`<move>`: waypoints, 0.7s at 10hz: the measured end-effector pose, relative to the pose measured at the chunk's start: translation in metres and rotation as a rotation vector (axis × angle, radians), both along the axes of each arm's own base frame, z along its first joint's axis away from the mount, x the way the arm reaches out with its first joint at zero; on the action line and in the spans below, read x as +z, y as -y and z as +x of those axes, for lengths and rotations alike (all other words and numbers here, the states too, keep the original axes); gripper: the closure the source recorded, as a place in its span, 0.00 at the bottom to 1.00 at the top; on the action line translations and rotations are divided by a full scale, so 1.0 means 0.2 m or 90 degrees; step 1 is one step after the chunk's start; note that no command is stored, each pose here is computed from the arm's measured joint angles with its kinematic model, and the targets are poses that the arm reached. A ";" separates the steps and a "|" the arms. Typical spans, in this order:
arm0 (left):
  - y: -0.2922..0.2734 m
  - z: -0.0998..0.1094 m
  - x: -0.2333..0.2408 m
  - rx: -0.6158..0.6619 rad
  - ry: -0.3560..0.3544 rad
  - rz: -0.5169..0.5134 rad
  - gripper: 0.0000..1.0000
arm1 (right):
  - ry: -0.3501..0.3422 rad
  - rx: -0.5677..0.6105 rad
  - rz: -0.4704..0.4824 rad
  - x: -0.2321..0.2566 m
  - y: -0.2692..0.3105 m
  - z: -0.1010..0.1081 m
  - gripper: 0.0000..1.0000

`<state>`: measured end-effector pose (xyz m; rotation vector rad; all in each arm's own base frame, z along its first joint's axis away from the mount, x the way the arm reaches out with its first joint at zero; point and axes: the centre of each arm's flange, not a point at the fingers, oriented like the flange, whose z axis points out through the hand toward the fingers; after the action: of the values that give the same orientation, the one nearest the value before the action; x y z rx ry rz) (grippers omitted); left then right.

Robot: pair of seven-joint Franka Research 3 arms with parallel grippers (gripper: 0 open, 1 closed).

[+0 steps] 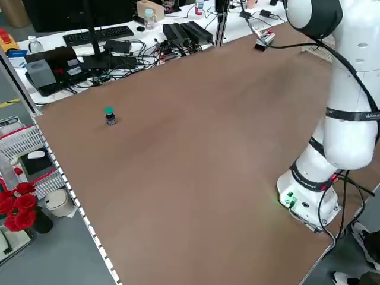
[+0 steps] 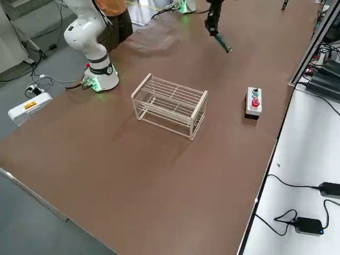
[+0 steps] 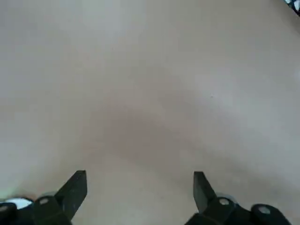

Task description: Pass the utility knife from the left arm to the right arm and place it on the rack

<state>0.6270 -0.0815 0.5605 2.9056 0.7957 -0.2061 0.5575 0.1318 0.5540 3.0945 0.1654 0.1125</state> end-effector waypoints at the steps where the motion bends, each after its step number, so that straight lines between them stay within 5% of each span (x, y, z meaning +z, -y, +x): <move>1: -0.07 0.00 0.02 -0.041 0.012 -0.002 0.00 | -0.017 -0.040 0.006 -0.05 0.17 -0.02 0.58; 4: -0.22 -0.07 0.22 -0.162 0.066 0.017 0.00 | -0.038 -0.111 0.032 -0.25 0.53 -0.16 0.58; 7: -0.18 -0.14 0.30 -0.208 0.071 0.037 0.00 | -0.014 -0.086 0.052 -0.56 0.73 -0.37 0.58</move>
<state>0.5980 -0.0447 0.6210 3.0545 0.3113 -0.0503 0.4835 -0.0133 0.4428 3.1766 -0.0485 0.0830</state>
